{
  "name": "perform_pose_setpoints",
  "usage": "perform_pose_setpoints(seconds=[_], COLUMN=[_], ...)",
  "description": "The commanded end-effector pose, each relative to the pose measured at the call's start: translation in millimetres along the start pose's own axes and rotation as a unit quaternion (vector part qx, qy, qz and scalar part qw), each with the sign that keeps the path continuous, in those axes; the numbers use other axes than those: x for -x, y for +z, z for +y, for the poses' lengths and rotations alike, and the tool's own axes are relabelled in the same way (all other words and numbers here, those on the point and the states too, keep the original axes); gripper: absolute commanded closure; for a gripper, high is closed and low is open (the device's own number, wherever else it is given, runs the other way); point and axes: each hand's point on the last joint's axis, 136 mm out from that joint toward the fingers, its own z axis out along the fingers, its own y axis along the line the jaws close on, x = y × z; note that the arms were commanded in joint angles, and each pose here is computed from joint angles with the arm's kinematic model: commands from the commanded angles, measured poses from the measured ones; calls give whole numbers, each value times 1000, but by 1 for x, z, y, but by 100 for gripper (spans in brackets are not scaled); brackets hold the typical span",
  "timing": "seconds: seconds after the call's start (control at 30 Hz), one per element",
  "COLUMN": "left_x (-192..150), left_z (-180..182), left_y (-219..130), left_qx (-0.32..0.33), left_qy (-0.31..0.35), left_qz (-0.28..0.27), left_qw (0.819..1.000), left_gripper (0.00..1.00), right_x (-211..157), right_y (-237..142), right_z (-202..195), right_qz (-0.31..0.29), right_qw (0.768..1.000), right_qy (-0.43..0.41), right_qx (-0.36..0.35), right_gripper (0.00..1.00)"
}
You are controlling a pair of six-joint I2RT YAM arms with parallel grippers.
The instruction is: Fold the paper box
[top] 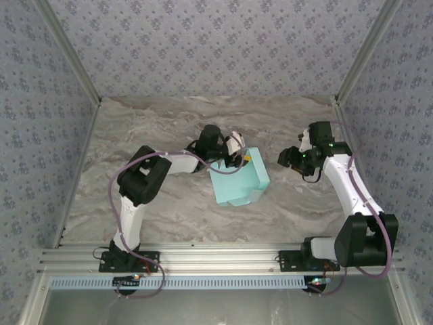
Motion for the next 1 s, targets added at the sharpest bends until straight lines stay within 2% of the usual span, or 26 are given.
perform_pose_setpoints(seconds=[0.0,0.13,0.33,0.5,0.63,0.8,0.87,0.97], left_x=[10,8,9,8,10,14,13,11], left_z=[1,1,4,15,26,33,38,45], left_y=[6,11,17,17,5,-25,-41,-63], left_qx=[-4,1,14,51,100,165,197,229], left_qy=[14,11,2,-5,-14,-13,-13,-19], left_qz=[-24,-19,-16,-9,-10,-7,1,14], left_qw=[1000,1000,1000,999,995,986,980,973], left_gripper=[51,61,69,83,89,91,95,95], right_x=[-1,0,-2,-4,-4,7,9,14], right_y=[-3,-3,-2,2,9,12,10,1], right_z=[1,1,0,-2,12,46,60,70], right_qz=[-4,-10,-11,-12,-24,-98,-137,-188], right_qw=[1000,1000,1000,1000,996,970,947,916], right_qy=[-1,-4,-8,-13,-86,-216,-283,-349], right_qx=[6,7,5,1,15,60,67,61], right_gripper=[45,45,46,46,45,41,39,36])
